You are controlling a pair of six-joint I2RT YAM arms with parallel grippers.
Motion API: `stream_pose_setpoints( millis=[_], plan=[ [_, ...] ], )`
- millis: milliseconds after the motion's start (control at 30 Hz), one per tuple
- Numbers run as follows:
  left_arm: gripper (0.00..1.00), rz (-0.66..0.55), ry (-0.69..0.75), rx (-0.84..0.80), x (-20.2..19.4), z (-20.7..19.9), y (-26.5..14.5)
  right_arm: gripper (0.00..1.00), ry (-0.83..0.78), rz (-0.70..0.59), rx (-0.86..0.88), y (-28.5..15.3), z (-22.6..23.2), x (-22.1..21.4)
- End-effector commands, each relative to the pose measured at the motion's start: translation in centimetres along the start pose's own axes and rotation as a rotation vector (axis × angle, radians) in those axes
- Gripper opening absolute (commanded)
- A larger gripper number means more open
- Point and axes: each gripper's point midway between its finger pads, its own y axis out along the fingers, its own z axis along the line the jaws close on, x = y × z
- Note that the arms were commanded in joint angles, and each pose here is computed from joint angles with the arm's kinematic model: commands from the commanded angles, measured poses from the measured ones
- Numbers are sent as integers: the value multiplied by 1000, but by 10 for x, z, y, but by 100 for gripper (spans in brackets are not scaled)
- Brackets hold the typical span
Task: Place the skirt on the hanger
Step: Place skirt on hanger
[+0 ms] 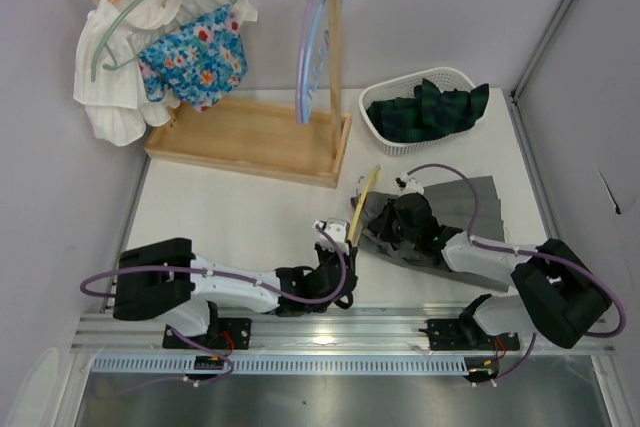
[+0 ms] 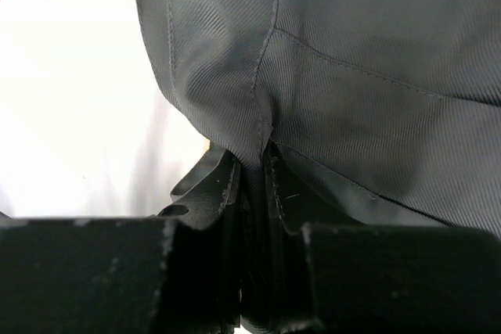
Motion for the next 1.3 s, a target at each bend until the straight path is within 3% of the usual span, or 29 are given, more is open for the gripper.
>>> stream_pose_setpoints(
  millis=[0,333,567,800,833,867,967,1100,1267],
  plan=[
    [0,-89,-137,1,25,-30,-3,0,62,-113,106,6,38,38],
    [0,-56,-122,62,1,-25,2,0,129,-168,215,4,67,57],
    [0,-35,-102,41,-8,-29,5,0,-14,-86,379,-3,104,38],
    [0,-30,-88,49,-9,-30,6,2,-82,-57,349,2,110,28],
    [0,-31,-89,50,-9,-30,6,14,-79,-40,321,6,108,28],
    [0,-35,-90,56,-8,-29,7,39,-85,15,241,15,92,17],
    [0,-46,-95,68,-5,-27,6,75,-71,0,142,19,83,28],
    [0,-50,-110,90,-5,-20,4,91,-28,-34,108,3,78,44],
    [0,-50,-110,80,-6,-23,5,93,30,-36,112,-18,73,59]
  ],
)
